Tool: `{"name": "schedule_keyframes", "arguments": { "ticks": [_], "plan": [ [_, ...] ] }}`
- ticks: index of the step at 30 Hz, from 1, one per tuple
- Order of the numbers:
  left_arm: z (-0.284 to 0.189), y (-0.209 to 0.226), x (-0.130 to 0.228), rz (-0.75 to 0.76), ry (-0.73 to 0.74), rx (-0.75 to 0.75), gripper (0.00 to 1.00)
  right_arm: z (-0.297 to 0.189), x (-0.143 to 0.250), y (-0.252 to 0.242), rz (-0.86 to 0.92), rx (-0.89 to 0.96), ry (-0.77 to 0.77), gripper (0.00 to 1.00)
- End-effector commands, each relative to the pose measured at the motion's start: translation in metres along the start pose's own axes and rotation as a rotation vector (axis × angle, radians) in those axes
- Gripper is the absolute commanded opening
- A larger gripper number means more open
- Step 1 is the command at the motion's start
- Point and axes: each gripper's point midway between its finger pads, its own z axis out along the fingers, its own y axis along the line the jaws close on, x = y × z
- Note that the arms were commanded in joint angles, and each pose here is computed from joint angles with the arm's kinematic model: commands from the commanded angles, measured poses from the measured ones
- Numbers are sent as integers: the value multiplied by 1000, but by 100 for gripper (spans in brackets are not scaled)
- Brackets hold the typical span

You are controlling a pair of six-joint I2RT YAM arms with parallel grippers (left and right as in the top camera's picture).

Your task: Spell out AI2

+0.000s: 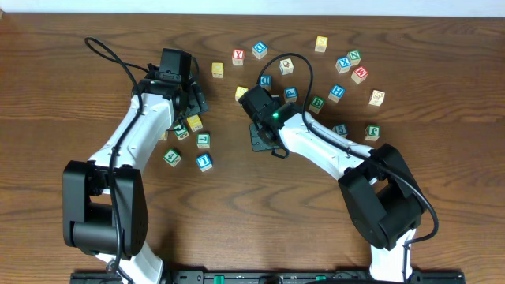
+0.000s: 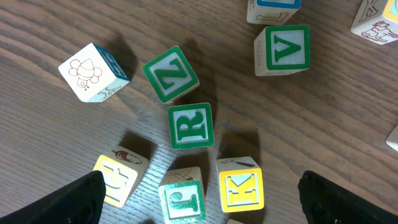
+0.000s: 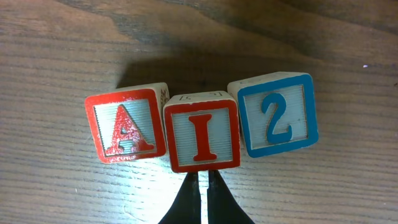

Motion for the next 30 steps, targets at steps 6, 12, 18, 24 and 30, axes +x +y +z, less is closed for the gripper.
{"name": "schedule_keyframes", "arguments": {
  "ticks": [6,12,18,24,30],
  "plan": [
    [0,3,-1,6,-5,-13,98,-7,-6,0,0,6,-36,1],
    [0,3,-1,6,-5,-13,98,-5,-8,-1,1,16,-49,1],
    [0,3,-1,6,-5,-13,98,4,-5,-1,-16,19,-31,1],
    [0,3,-1,6,-5,-13,97,-2,-11,4,-45,-5,-50,1],
    [0,3,-1,6,-5,-13,98,-35,-27,8,-48,-44,-122,1]
  ]
}}
